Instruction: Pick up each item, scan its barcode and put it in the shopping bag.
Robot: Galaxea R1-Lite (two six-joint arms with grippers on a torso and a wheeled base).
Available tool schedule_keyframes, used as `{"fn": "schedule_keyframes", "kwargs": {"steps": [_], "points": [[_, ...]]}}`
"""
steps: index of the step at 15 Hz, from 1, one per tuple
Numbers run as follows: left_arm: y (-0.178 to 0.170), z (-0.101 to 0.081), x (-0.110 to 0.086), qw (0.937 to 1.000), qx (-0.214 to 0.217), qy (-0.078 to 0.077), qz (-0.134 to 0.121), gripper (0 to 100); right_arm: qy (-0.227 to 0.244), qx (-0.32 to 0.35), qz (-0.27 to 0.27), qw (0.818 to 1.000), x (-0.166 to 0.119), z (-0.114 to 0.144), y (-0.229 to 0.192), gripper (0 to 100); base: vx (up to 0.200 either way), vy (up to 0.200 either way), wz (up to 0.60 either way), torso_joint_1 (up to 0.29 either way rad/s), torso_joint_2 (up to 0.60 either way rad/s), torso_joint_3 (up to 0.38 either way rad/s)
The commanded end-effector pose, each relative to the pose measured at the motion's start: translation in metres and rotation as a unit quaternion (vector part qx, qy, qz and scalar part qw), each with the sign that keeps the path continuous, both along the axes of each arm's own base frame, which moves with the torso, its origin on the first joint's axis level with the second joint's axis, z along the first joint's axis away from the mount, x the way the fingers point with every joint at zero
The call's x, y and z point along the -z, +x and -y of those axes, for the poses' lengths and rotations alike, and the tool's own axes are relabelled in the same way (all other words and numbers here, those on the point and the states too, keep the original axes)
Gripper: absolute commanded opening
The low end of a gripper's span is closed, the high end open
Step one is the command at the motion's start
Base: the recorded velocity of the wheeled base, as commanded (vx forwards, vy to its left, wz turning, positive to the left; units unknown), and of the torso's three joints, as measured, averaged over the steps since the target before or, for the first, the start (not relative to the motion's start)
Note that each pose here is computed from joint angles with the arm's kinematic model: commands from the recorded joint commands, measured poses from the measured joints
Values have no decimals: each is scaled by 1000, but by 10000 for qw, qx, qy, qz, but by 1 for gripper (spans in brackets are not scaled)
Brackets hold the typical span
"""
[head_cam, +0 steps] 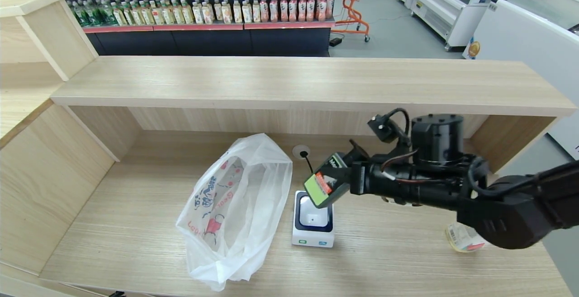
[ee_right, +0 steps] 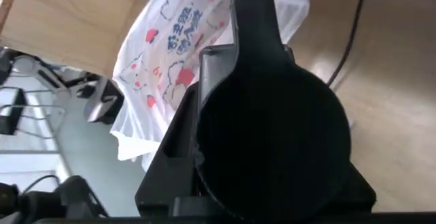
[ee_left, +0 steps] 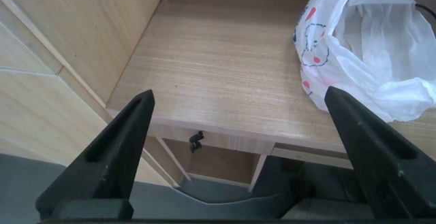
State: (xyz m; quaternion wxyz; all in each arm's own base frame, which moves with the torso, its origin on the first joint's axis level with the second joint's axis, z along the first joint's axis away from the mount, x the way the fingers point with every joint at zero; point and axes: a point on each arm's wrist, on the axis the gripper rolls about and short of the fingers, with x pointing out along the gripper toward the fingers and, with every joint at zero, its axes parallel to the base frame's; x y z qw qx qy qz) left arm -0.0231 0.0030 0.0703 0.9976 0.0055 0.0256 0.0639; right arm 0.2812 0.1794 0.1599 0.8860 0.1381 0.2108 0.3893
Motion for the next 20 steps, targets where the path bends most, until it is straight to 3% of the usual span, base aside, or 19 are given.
{"fn": "schedule_keyframes", "kwargs": {"steps": [1, 3, 10, 15, 20], "points": [[0, 0, 0, 10000, -4, 0, 1, 100, -318, 213, 1263, 9913, -44, 43, -55, 0, 0, 0, 0, 0, 0, 0], [0, 0, 0, 10000, -4, 0, 1, 100, -880, 253, 1757, 9802, -37, 73, -86, 0, 0, 0, 0, 0, 0, 0], [0, 0, 0, 10000, -3, 8, 0, 100, -858, 301, 1899, 9776, -39, 85, -108, 0, 0, 0, 0, 0, 0, 0], [0, 0, 0, 10000, -3, 8, 0, 100, -811, 372, 1660, 9821, -33, 87, -107, 0, -200, 0, 0, 3, 3, 3], [0, 0, 0, 10000, -4, 0, 1, 100, -204, 528, 1058, 9928, -34, 85, -105, 0, 0, 80, 0, 1, -1, 2]]}}
